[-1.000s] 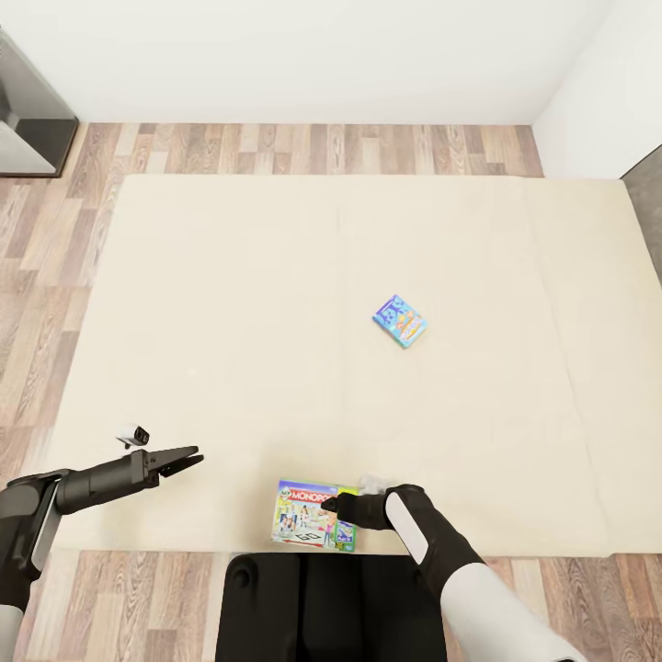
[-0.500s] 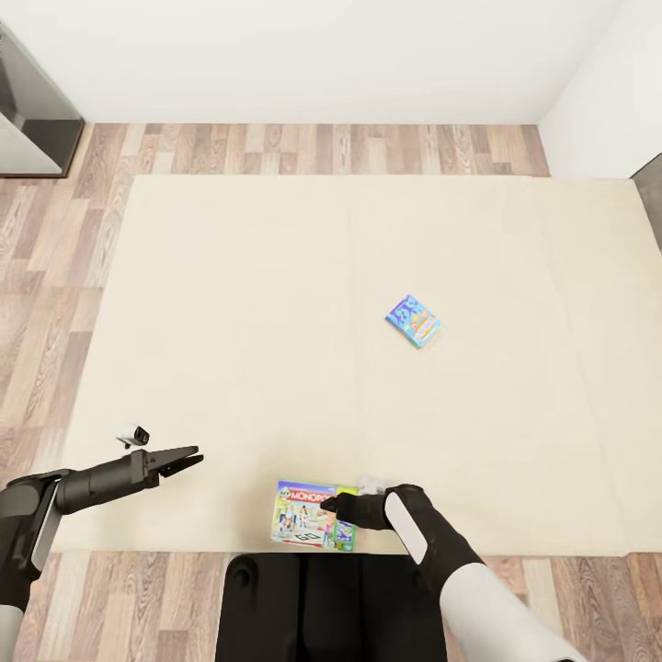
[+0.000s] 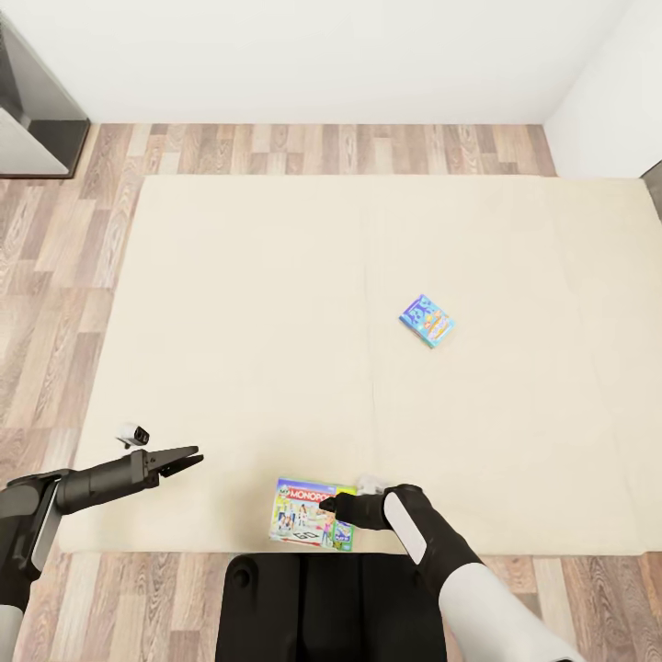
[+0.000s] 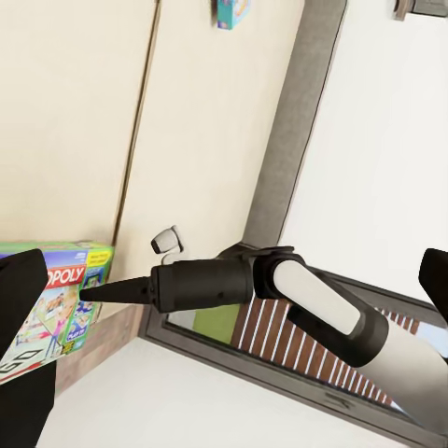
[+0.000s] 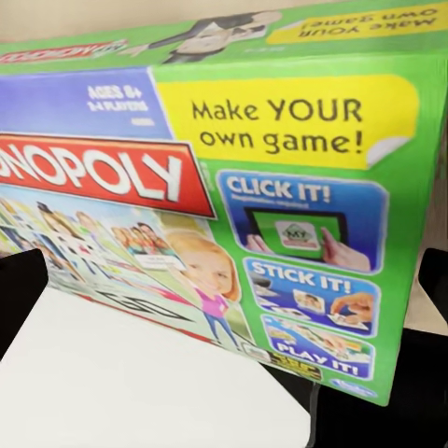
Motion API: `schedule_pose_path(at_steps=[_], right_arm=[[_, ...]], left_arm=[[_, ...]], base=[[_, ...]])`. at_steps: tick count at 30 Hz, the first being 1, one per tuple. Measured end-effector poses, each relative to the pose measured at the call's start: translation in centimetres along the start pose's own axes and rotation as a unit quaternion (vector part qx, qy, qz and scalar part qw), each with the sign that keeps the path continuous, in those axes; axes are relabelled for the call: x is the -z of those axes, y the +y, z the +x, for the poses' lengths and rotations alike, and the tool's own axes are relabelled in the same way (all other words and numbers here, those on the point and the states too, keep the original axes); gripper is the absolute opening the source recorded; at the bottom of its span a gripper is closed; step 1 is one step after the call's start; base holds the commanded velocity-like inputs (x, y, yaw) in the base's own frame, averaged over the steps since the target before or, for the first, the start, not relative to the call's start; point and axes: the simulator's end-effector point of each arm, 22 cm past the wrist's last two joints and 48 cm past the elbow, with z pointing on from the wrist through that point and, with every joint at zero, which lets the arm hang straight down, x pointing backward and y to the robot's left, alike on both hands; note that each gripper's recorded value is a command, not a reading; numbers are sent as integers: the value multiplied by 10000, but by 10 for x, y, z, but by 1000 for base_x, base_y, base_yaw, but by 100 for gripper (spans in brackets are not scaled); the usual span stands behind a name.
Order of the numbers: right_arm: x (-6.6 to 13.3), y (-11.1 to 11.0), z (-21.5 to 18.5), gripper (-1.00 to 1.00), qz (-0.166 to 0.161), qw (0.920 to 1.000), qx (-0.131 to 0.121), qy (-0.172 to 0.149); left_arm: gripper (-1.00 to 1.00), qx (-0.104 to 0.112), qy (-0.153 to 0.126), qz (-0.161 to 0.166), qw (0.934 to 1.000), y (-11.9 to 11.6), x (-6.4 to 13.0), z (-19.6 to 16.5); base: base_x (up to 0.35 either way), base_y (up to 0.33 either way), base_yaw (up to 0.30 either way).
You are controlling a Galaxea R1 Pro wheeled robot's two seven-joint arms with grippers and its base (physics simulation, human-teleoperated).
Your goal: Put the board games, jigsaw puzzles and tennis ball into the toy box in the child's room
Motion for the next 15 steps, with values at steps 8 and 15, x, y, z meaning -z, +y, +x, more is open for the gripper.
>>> schedule_pose_path(at_steps=[8,15], right_arm=[[0,0,0,100,0,10000,0,0],[0,0,0,100,0,10000,0,0]], left_arm=[[100,0,0,0,10000,0,0,0],[100,0,-1,0,10000,0,0,0]], base=[[0,117,0],[0,117,0]])
